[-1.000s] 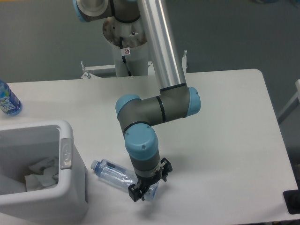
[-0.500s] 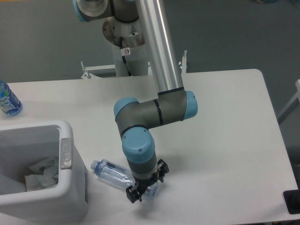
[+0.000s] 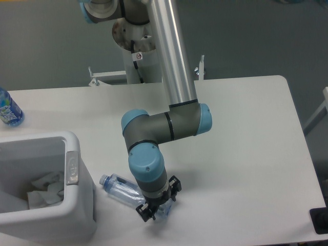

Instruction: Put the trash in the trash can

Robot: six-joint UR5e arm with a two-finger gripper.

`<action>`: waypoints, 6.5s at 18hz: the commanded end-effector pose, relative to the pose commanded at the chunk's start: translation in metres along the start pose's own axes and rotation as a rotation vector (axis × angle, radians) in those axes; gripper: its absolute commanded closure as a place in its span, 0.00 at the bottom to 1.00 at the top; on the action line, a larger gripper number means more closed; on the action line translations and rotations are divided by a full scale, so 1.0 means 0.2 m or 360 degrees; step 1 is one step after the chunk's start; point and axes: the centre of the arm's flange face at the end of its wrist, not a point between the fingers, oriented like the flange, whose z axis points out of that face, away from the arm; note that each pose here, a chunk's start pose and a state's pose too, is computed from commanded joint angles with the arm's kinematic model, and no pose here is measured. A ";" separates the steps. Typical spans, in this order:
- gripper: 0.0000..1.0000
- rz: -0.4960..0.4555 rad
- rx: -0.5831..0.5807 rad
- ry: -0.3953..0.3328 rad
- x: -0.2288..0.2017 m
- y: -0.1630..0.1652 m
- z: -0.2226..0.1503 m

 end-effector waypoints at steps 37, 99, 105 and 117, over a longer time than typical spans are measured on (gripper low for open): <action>0.50 -0.0032 0.0371 0.0201 -0.09 -0.37 -0.71; 0.43 0.0776 0.0906 0.0970 0.65 0.27 -1.84; 0.00 0.0882 0.0893 0.0919 0.64 0.29 -1.77; 0.00 0.0945 0.1131 0.0669 0.18 0.00 -1.97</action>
